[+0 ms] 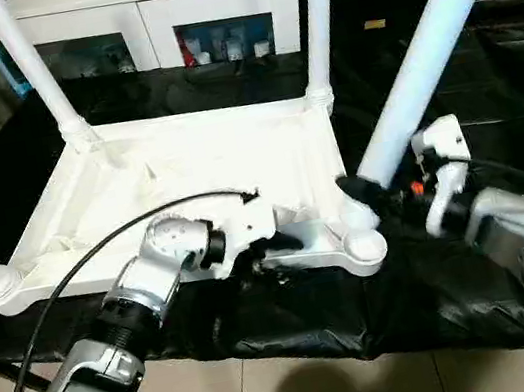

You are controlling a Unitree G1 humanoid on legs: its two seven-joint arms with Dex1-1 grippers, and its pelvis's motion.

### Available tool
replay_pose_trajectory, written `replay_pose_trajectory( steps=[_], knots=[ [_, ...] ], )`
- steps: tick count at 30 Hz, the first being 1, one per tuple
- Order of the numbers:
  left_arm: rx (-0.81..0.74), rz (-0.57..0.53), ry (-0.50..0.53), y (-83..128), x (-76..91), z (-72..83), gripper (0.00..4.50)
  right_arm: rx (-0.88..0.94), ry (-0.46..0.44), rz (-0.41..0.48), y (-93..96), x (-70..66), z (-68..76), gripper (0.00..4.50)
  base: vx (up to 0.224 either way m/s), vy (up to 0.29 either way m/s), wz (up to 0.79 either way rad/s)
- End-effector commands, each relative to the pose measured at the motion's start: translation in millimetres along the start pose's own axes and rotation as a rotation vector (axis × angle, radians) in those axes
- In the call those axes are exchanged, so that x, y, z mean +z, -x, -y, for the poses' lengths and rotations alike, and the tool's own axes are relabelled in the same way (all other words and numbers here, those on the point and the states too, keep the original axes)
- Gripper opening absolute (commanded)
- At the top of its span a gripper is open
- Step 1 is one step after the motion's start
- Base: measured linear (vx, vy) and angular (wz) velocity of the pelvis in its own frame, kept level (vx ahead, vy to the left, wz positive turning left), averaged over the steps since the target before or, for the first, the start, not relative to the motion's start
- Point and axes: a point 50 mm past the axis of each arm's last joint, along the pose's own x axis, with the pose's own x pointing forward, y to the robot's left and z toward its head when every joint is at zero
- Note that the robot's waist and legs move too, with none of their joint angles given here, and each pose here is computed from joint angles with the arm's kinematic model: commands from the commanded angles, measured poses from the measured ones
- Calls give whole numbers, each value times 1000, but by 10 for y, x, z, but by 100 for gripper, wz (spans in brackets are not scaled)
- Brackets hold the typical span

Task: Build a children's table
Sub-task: Pick table leg, then insert table leg to table base

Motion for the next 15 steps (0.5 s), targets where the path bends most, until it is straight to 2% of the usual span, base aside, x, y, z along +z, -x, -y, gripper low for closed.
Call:
replay_pose_trajectory(
  steps=[1,4,5,8,11,15],
  knots=[
    [16,-16,-35,34,33,-59,178,26,32,-7,3,29,-35,190,0,0,0],
    [9,-9,-23,37,20,-62,166,20,38,-14,-3,11,-24,190,0,0,0],
    [5,-3,-15,39,13,-62,138,17,36,-16,-6,6,-19,190,0,0,0],
    [-7,9,-10,42,-1,-64,130,24,23,-15,-3,9,-23,190,0,0,0],
    [-16,-1,-16,35,-15,-63,93,26,23,-20,-5,1,-18,190,0,0,0],
    [-24,-4,-15,23,-26,-69,76,35,22,-26,-6,-4,-24,190,0,0,0]
  ],
)
